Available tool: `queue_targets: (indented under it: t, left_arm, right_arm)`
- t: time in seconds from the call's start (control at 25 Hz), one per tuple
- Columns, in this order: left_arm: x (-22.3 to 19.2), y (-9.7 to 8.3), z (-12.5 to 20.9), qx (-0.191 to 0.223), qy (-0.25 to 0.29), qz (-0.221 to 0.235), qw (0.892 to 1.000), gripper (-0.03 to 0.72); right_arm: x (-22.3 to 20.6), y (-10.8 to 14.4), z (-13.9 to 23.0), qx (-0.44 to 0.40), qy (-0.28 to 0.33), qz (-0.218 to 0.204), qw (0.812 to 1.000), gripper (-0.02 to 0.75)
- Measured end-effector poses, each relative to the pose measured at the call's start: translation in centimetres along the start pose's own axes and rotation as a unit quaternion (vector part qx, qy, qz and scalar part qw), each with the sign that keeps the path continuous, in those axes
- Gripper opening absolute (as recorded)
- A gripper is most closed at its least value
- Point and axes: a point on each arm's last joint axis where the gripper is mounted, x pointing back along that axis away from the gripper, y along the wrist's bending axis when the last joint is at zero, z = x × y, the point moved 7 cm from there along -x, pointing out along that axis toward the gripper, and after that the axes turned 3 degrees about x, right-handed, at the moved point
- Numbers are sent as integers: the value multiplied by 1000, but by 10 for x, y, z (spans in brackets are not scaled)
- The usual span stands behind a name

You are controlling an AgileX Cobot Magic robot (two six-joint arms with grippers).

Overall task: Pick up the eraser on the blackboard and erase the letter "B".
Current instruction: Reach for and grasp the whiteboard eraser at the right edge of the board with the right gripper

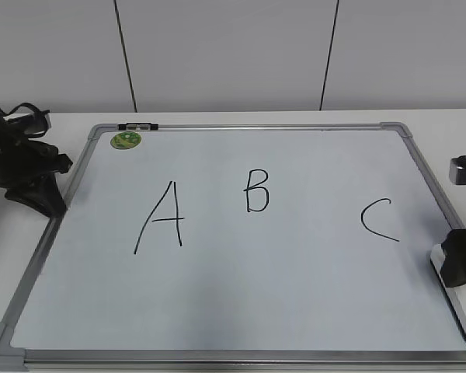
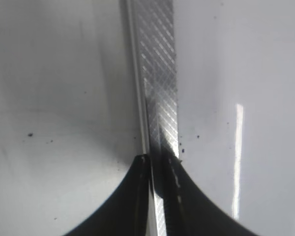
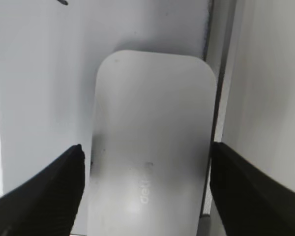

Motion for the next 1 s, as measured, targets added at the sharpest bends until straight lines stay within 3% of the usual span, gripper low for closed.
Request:
queue_targets:
  t: [0.48,0.72,1.0]
  left_arm:
    - [0,0,0,0,0,0,1000,35]
    - [0,0,-1,0,-2,0,1000,35]
    - [0,0,-1,0,-2,0,1000,35]
  right_arm:
    - [-15,1,7,0,38,-7,999,585]
    - [-12,2,10,0,55,-11,998,546]
    - [1,0,-7,1,53,-14,998,531]
